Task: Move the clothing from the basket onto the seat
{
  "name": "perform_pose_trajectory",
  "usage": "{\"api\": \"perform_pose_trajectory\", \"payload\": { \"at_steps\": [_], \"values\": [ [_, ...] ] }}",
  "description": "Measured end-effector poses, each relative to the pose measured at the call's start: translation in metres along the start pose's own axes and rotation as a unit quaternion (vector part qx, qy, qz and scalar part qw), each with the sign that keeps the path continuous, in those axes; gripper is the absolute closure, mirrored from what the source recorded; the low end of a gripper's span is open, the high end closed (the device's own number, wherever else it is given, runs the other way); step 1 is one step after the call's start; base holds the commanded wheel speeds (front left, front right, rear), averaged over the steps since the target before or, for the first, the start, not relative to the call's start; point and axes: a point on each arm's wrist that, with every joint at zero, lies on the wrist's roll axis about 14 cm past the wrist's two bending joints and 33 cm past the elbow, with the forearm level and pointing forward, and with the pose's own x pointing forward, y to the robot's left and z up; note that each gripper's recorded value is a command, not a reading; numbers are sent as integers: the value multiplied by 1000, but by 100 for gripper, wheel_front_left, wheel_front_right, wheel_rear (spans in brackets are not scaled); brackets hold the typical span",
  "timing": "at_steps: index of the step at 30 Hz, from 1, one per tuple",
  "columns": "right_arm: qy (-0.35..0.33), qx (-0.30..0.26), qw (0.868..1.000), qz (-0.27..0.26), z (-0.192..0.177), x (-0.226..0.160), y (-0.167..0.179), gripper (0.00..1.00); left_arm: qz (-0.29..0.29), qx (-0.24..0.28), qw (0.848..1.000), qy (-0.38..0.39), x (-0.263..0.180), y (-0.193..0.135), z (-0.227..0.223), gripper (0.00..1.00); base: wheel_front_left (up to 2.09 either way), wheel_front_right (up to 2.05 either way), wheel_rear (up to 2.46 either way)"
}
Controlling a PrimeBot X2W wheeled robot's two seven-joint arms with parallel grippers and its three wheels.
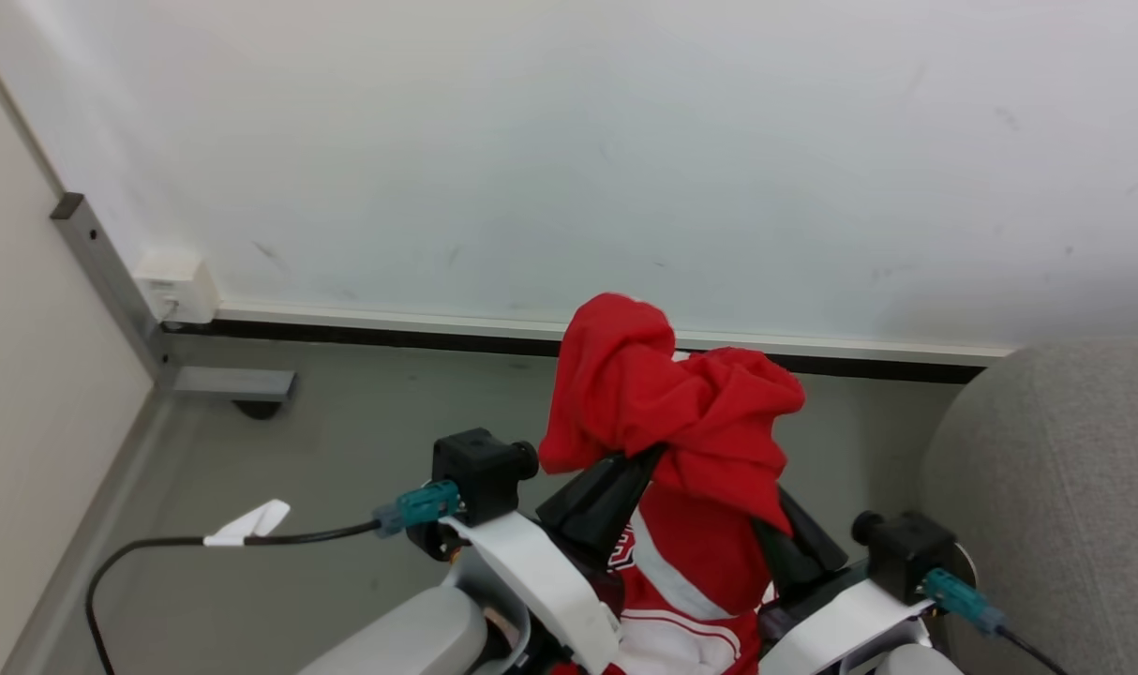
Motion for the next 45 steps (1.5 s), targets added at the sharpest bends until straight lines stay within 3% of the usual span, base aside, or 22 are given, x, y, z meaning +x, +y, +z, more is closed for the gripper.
{"api": "perform_pose_trajectory", "payload": {
  "at_steps": [1, 2, 8, 14, 23, 30, 36, 45],
  "values": [
    [-7, 5, 1000, -9, 4, -2, -5, 100, -2, 0, 1000, 4, 1, 0, -3, 21, 0, 0, 0],
    [-16, 10, 1000, -18, 8, -4, -10, 100, -8, 0, 1000, 9, 2, -3, -5, 0, 0, 0, 0],
    [-55, 10, 996, -63, 33, -18, -38, 100, -70, -19, 997, 33, 13, -35, -25, 0, 0, 0, 0],
    [-111, 12, 984, -137, 69, -43, -84, 100, -123, -39, 990, 55, 25, -65, -48, 0, 0, 0, 0],
    [-151, -26, 950, -272, 98, -116, -154, 100, -190, -17, 979, 65, 46, -91, -69, 0, 0, 0, 0],
    [-144, -48, 921, -358, 96, -178, -182, 100, -232, -4, 970, 68, 65, -108, -85, 0, 0, 0, 0],
    [-132, -51, 906, -400, 90, -208, -191, 100, -259, -6, 963, 74, 75, -119, -99, 0, 0, 0, 0],
    [-119, -65, 897, -420, 87, -213, -207, 100, -276, -6, 958, 70, 82, -119, -108, 0, 0, 0, 0]
  ]
}}
